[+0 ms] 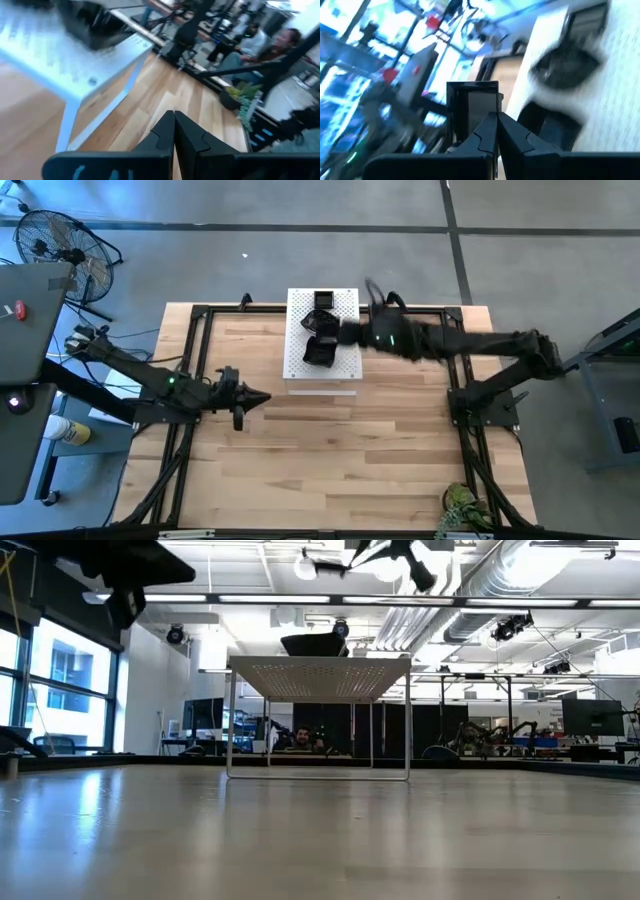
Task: Pick & Place Mini shaped plates
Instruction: Stack the square plate on top of the square plate on the shelf, then return to Home Position
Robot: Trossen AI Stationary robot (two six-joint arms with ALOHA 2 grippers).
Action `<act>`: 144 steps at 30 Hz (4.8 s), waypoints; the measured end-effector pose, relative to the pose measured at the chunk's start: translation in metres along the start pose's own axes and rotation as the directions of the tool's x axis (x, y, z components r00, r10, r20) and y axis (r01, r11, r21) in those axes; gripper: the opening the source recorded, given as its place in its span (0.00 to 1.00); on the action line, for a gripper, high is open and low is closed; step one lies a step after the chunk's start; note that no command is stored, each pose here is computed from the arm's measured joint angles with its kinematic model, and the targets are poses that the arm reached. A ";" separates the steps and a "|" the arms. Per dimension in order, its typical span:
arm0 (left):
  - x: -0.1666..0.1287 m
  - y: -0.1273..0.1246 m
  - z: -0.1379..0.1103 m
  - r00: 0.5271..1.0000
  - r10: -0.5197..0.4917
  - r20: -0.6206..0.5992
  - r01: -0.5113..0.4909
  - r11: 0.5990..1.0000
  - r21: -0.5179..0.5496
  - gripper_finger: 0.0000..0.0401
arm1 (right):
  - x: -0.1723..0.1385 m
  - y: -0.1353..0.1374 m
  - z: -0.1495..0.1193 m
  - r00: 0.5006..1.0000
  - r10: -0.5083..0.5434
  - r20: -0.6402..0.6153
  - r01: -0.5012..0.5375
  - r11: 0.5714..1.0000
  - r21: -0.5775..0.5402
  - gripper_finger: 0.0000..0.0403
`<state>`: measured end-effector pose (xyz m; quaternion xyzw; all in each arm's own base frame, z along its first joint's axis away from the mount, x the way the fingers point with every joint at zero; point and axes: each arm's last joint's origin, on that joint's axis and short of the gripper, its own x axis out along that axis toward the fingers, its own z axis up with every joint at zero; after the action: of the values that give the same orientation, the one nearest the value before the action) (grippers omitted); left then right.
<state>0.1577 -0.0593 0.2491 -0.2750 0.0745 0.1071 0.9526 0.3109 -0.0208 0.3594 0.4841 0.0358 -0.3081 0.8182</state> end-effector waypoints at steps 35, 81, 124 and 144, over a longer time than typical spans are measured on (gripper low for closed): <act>0.014 0.039 0.036 1.000 -0.007 0.022 0.005 0.994 0.114 0.00 | 0.150 -0.123 0.133 0.979 -0.183 -0.093 0.191 0.978 0.085 0.05; 0.019 0.064 0.062 0.976 0.106 0.188 -0.132 0.983 0.128 0.00 | -0.067 -0.197 0.010 0.920 0.376 0.110 -0.232 0.749 -0.620 0.02; -0.014 0.099 0.001 0.969 -0.034 0.245 -0.063 0.924 0.377 0.00 | -0.096 -0.260 -0.027 0.880 0.456 0.137 -0.202 0.617 -0.760 0.03; -0.033 0.121 -0.027 0.948 0.064 0.311 -0.184 0.909 0.375 0.00 | -0.091 -0.267 -0.030 0.924 0.359 0.134 -0.143 0.647 -0.749 0.03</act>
<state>0.0945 0.0207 0.1722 -0.0508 -0.0291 0.1898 0.9801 0.1003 -0.0445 0.1702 0.0734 -0.0254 -0.2138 0.9738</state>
